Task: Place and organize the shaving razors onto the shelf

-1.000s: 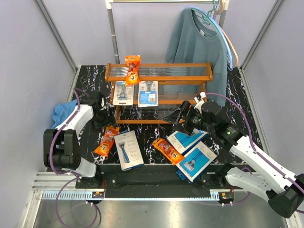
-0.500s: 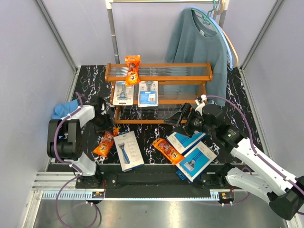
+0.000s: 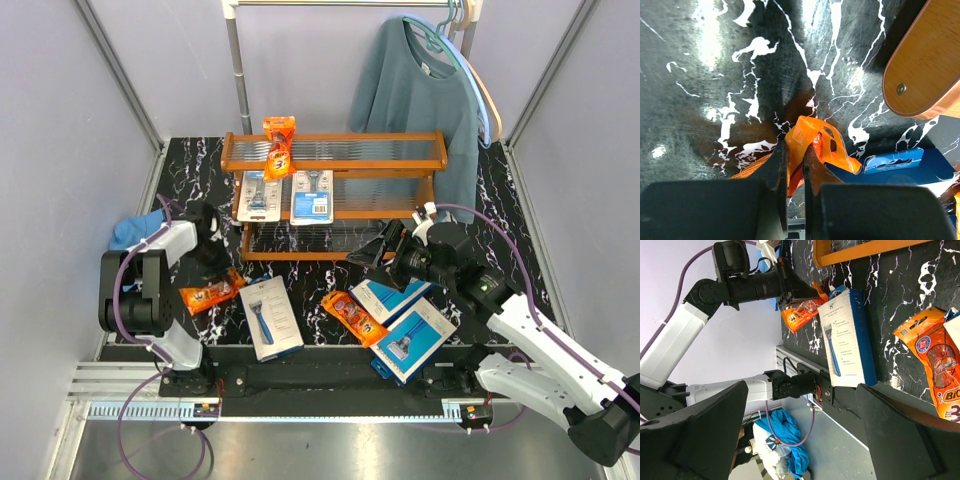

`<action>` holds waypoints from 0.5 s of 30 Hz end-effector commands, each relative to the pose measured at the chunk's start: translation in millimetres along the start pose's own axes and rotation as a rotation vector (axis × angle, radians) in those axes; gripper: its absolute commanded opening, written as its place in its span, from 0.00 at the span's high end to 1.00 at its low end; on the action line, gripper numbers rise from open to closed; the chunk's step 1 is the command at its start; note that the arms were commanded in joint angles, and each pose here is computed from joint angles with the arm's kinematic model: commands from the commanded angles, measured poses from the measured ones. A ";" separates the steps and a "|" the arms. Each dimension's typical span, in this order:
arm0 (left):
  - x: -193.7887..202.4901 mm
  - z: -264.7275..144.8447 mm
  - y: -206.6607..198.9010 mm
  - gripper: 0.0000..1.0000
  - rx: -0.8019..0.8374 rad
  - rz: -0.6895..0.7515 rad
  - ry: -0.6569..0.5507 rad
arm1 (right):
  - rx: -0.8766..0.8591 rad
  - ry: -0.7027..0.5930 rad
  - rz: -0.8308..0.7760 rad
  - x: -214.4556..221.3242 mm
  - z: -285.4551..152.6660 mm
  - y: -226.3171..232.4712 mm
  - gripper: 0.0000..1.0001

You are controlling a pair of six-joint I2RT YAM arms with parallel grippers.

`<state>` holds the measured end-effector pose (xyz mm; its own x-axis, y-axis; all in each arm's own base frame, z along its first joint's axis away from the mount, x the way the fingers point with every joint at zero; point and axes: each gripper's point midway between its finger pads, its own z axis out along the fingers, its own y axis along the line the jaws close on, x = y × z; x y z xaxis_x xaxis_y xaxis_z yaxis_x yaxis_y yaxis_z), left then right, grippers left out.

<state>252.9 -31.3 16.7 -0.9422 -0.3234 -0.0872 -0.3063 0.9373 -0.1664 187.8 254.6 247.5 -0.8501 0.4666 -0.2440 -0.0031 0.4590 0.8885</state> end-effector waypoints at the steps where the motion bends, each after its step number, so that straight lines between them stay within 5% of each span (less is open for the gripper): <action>1: -14.3 -23.9 -5.2 1.00 0.032 0.003 -0.086 | -0.038 -0.017 -0.007 -3.6 -1.9 9.1 0.00; 8: -27.7 -92.0 -27.3 1.00 0.133 -0.015 -0.255 | -0.036 0.000 -0.036 -4.1 2.9 15.4 0.00; 15: -11.4 -166.1 -78.2 1.00 0.439 -0.012 -0.348 | -0.026 0.025 -0.137 4.9 19.3 34.1 0.00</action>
<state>271.2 -48.3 146.5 -0.8330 -0.3833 -0.3990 -0.2324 0.8968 -0.3765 189.4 270.0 238.1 -0.8752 0.4114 -0.2545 -0.0137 0.5047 0.8632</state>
